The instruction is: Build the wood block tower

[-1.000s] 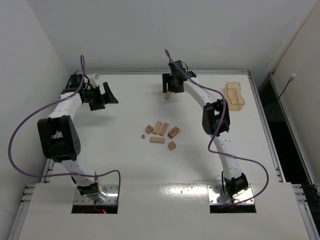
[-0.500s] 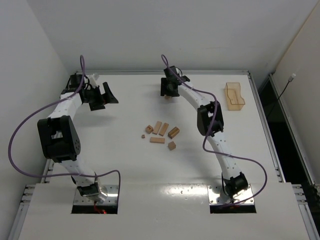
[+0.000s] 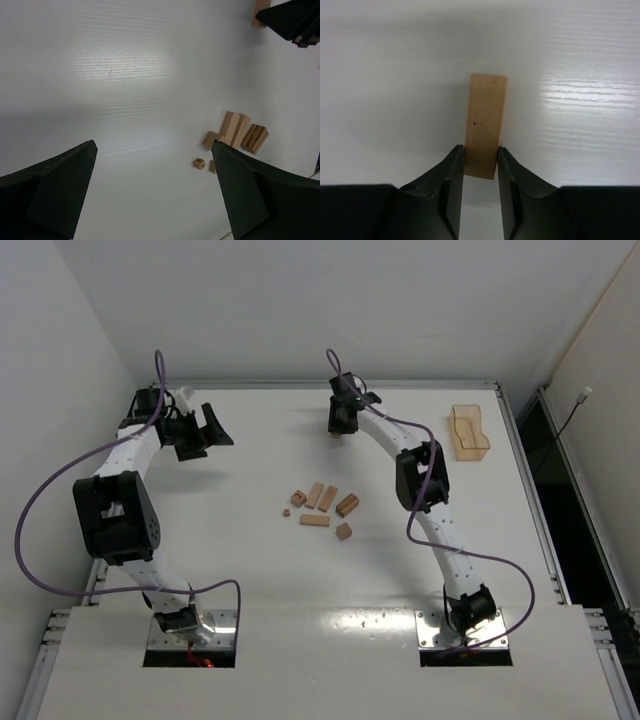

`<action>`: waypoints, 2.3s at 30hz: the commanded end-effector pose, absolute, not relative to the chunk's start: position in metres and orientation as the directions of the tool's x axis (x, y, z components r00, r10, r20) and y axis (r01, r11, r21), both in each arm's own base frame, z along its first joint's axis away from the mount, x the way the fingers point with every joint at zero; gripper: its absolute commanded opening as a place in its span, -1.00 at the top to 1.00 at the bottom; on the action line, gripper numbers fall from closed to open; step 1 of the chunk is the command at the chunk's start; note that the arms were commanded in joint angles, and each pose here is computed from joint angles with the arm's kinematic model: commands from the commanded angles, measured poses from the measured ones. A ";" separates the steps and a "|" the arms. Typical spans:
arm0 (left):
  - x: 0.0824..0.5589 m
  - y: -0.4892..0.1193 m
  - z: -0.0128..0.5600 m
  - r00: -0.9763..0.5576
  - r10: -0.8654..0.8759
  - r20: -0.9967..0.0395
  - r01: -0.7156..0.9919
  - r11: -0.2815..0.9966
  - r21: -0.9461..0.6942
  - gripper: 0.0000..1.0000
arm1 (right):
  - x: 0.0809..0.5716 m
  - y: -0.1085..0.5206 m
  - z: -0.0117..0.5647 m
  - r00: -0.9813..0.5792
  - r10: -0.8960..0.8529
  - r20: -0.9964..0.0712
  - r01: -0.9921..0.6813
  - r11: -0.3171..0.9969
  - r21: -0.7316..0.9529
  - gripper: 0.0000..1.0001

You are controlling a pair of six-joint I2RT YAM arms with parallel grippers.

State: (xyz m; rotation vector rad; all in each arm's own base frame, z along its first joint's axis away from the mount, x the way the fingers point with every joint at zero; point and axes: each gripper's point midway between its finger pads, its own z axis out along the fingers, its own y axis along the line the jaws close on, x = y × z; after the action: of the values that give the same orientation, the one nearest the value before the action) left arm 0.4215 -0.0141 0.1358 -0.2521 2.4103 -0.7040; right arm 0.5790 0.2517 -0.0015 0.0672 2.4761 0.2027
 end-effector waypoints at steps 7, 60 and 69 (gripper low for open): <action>0.429 -0.017 0.159 -0.764 -0.327 -0.556 0.026 0.845 -0.534 -1.00 | 0.503 0.161 -0.002 -0.907 0.024 -0.421 0.042 0.999 -0.033 1.00; 0.345 -0.220 0.143 -0.768 0.170 -0.618 0.411 0.871 -0.271 -1.00 | 0.370 0.068 0.208 -0.611 -0.325 -0.722 -0.316 0.936 -0.154 -0.99; 0.339 -0.297 0.094 -0.783 0.319 -0.534 0.477 0.859 -0.185 -1.00 | 0.354 0.002 0.210 -0.668 -0.230 -0.708 -0.169 0.973 -0.157 -0.99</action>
State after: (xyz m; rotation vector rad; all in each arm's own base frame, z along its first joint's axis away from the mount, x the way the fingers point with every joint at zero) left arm 0.3328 -0.2898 0.0915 0.6034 2.5338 -0.5077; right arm 0.3604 0.0057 0.1997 -0.2548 2.3401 -0.1000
